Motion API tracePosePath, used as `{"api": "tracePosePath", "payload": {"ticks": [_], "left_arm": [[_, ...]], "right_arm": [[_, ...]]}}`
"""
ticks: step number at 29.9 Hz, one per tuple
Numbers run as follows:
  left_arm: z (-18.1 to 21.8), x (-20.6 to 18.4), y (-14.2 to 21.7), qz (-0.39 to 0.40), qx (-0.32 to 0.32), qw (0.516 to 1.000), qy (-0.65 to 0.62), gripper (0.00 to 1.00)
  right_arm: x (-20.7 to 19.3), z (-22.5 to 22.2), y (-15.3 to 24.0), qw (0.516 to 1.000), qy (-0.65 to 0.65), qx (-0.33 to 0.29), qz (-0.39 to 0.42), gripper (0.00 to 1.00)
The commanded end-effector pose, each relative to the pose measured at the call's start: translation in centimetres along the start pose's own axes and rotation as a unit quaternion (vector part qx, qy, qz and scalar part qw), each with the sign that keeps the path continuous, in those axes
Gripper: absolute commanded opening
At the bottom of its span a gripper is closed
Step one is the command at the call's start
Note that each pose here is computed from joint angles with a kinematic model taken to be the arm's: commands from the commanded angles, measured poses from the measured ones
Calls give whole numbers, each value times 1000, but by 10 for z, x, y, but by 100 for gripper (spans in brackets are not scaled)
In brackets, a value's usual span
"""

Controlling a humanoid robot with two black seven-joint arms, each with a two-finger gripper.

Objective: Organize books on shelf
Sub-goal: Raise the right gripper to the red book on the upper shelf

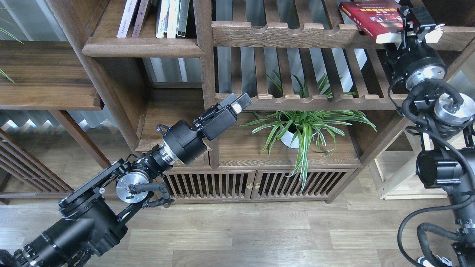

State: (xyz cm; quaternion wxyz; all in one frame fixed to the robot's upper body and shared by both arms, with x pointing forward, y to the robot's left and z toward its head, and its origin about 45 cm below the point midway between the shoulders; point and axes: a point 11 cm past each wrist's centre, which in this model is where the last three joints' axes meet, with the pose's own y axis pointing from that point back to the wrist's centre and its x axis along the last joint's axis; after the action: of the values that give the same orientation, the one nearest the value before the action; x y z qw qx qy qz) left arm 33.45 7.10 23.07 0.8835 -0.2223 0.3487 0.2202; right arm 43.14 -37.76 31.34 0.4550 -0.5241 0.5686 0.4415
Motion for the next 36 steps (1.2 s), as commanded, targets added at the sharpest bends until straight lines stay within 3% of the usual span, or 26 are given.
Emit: {"api": "tracePosePath", "payload": {"ticks": [1, 7, 21, 36], "left_arm": [[-2, 0, 0, 0, 1, 1000, 2, 98], [-1, -4, -2, -5, 0, 1000, 3, 98], [0, -5, -3, -8, -4, 1000, 4, 98], [2, -4, -2, -6, -7, 1000, 4, 98]], "right_arm": [[2, -1, 0, 1000, 0, 2, 3, 76], [1, -7, 0, 1000, -1, 9, 2, 63], [5, -9, -1, 1000, -1, 12, 9, 52], [1, -11, -2, 1000, -4, 15, -6, 34]]}}
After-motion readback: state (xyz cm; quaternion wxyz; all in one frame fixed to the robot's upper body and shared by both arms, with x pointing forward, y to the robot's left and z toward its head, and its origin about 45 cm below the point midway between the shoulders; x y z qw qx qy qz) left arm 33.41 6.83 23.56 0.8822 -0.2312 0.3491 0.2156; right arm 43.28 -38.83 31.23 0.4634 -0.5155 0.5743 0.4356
